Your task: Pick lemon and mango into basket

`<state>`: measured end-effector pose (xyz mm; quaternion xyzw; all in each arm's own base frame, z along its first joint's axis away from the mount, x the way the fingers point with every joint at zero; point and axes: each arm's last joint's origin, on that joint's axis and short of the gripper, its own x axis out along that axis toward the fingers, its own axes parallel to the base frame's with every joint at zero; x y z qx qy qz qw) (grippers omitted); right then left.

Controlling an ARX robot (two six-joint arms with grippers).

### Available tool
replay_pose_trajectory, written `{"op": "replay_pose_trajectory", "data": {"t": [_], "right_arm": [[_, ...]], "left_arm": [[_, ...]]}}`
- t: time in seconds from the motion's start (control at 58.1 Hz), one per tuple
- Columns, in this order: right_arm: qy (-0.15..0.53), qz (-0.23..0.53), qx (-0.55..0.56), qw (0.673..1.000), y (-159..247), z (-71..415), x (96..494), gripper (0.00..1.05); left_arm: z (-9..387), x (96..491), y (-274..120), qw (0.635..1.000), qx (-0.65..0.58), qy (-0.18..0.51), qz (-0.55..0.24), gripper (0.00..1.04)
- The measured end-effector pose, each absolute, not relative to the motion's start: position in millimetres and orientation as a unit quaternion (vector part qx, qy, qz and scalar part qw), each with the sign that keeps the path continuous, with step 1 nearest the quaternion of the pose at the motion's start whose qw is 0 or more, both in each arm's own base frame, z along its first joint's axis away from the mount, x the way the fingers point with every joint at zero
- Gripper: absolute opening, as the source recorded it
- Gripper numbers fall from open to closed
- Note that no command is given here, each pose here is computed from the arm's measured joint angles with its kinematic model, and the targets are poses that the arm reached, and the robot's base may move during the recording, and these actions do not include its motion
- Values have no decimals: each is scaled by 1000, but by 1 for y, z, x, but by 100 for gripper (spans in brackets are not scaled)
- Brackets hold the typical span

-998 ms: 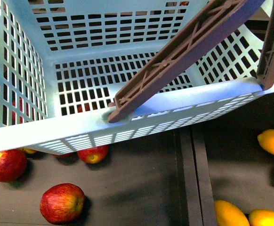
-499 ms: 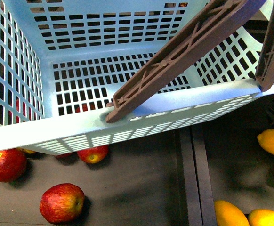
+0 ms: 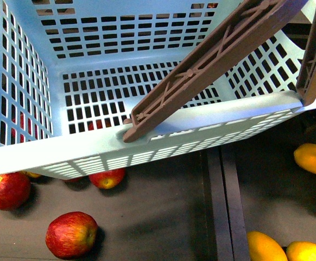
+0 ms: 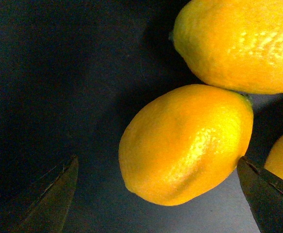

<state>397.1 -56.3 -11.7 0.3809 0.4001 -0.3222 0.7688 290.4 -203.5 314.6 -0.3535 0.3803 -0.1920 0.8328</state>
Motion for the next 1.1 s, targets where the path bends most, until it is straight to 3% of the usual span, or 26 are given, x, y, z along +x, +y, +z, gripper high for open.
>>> {"op": "replay_pose_trajectory", "data": {"t": [0.568, 0.757, 0.826, 0.998, 1.101], "right_arm": [[422, -330, 374, 757, -58, -40, 412, 96], [424, -325, 367, 762, -57, -43, 408, 71], [423, -323, 363, 765, -57, -42, 405, 67], [418, -310, 327, 789, -55, -33, 389, 65], [389, -283, 269, 835, -56, -1, 378, 65]], "left_arm": [[315, 290, -204, 832, -354, 381, -193, 7], [315, 290, -204, 832, -354, 381, -193, 7], [315, 290, -204, 832, -354, 381, -193, 7], [315, 290, -204, 832, -354, 381, -193, 7], [315, 290, -204, 832, -354, 381, -193, 7]]}}
